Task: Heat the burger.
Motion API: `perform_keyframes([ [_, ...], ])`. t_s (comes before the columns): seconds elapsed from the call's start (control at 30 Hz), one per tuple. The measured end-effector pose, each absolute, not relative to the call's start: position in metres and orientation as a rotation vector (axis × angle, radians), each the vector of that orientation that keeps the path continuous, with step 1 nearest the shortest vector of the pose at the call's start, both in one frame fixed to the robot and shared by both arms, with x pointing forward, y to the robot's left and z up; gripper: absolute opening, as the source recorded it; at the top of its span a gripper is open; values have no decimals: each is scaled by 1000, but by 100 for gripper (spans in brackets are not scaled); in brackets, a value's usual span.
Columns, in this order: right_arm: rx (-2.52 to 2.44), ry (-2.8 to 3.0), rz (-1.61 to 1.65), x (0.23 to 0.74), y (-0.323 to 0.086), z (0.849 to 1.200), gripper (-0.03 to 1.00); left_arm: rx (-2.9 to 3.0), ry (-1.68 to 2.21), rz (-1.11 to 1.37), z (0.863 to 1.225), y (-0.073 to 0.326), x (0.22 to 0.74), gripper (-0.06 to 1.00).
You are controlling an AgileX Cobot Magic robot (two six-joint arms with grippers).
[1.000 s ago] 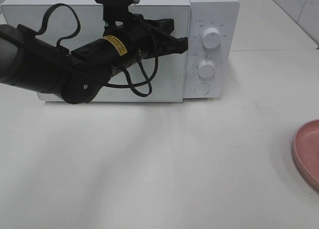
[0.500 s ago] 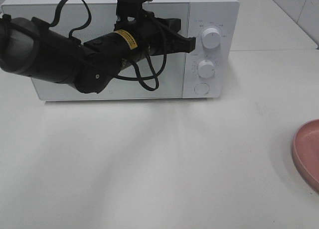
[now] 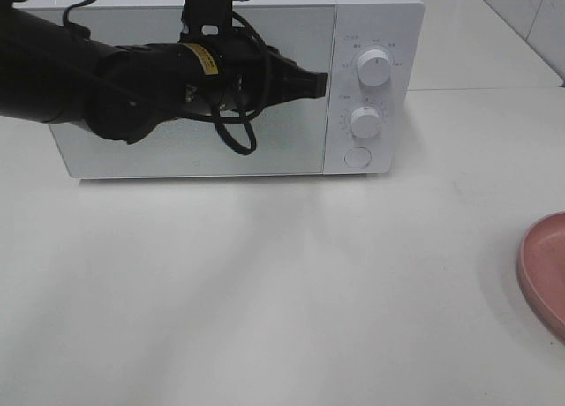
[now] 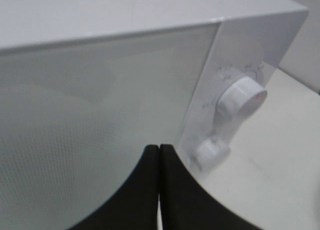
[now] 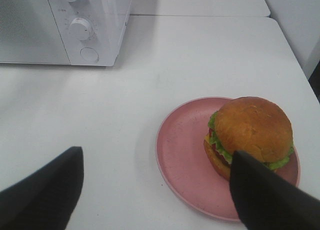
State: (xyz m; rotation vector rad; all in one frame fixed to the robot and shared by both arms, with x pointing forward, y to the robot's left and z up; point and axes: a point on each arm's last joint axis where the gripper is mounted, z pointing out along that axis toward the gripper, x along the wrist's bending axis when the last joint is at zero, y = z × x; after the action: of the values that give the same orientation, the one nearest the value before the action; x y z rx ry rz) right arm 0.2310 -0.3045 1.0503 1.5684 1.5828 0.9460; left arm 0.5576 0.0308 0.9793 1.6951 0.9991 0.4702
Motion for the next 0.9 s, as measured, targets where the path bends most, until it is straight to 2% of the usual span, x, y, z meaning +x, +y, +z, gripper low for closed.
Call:
perform_keyframes([
  [0.13,1568,1583,946,231,-304,1050,75,1840,1061,405,984,45,532,1],
  [0.17,1568,1583,946,231,-304,1050,75,1907,1095,376,985,52,523,8],
  [0.2,1568,1583,946,231,-304,1050,75,1907,1095,376,985,52,523,8],
  [0.23,1568,1583,946,231,-304,1050,75,1929,1106,365,987,54,520,14],
  [0.27,1568,1583,946,231,-304,1050,75,2003,1142,331,989,60,512,34],
  [0.3,1568,1583,946,231,-304,1050,75,2003,1142,331,989,60,512,34],
  [0.33,1568,1583,946,231,-304,1050,75,2026,1153,319,990,62,509,47],
  [0.37,1568,1583,946,231,-304,1050,75,2026,1153,319,990,62,509,47],
  [0.4,1568,1583,946,231,-304,1050,75,2087,1183,289,991,67,503,72],
  [0.43,1568,1583,946,231,-304,1050,75,2154,1215,256,990,71,497,89],
  [0.47,1568,1583,946,231,-304,1050,75,2154,1215,256,990,71,497,89],
  [0.53,1568,1583,946,231,-304,1050,75,2250,1263,204,989,77,489,97],
  [0.9,1568,1583,946,231,-304,1050,75,2601,1371,78,997,107,456,98],
])
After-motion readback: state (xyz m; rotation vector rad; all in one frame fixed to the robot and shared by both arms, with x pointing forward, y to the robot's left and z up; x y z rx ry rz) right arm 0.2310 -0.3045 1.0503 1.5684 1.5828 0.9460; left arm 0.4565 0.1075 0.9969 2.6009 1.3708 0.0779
